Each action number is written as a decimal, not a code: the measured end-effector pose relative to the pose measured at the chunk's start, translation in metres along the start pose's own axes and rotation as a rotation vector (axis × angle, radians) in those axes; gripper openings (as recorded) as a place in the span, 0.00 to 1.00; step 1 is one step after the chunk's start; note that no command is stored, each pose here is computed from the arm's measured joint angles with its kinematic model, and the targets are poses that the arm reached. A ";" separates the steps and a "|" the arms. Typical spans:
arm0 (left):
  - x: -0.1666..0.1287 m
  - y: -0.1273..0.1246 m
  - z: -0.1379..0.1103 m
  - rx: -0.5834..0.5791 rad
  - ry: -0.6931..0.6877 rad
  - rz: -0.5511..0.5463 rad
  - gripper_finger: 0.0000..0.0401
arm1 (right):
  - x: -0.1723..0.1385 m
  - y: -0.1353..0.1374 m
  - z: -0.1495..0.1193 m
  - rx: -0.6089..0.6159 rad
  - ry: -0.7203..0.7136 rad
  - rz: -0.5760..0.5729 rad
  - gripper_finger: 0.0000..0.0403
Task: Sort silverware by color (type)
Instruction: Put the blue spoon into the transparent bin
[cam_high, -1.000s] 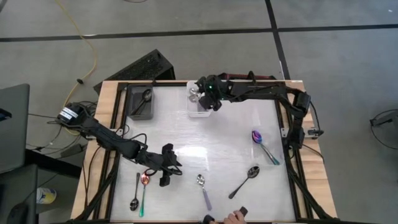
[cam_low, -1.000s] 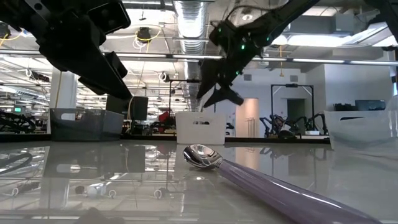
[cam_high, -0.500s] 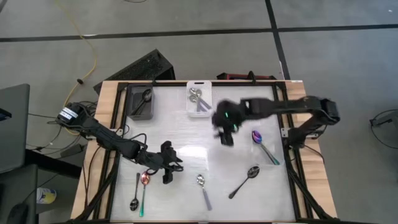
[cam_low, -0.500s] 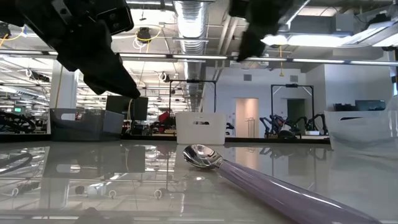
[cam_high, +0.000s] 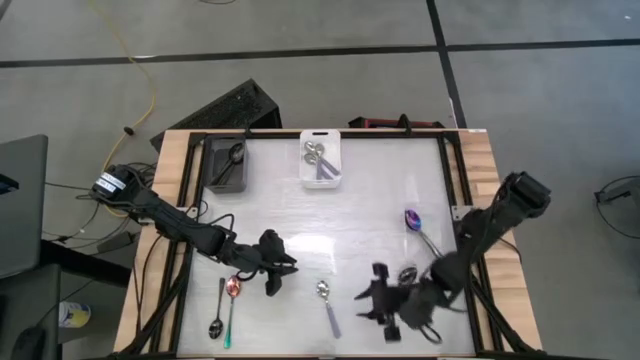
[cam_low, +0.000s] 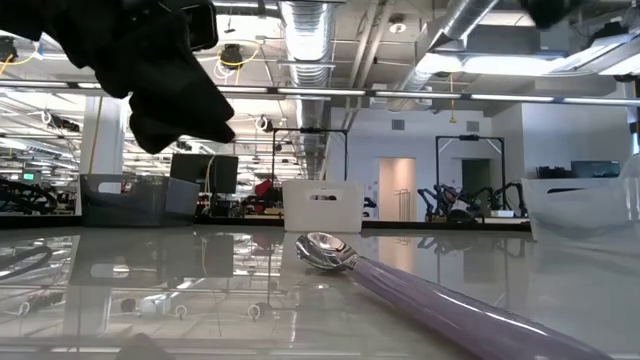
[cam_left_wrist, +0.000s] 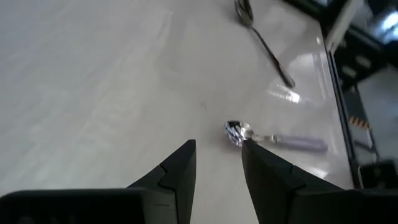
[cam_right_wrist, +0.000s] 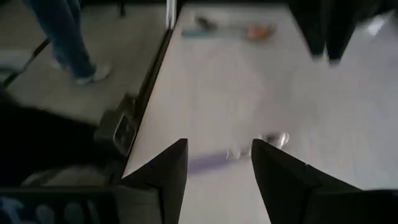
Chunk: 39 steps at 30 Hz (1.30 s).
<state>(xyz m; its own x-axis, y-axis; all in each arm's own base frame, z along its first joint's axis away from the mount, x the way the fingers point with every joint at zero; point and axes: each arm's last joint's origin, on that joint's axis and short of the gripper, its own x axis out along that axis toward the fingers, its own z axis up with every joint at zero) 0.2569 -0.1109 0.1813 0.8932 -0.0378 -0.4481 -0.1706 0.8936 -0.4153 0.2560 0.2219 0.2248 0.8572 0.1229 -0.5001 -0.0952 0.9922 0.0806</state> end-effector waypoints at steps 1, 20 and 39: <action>0.000 0.000 0.000 -0.032 -0.009 0.008 0.28 | 0.000 0.008 -0.003 -0.022 -0.034 -0.008 0.50; -0.065 -0.089 0.003 -0.522 0.411 0.113 0.19 | 0.013 0.047 -0.031 -0.045 -0.066 0.137 0.50; -0.078 -0.096 -0.058 -0.627 0.607 0.502 0.17 | 0.020 0.036 -0.027 -0.105 -0.062 0.097 0.50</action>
<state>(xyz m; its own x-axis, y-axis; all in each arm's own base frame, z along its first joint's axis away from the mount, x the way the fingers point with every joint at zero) 0.1793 -0.2195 0.2099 0.3247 -0.0989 -0.9406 -0.8132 0.4787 -0.3311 0.2562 0.2611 0.1945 0.8709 0.2198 -0.4395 -0.2285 0.9729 0.0338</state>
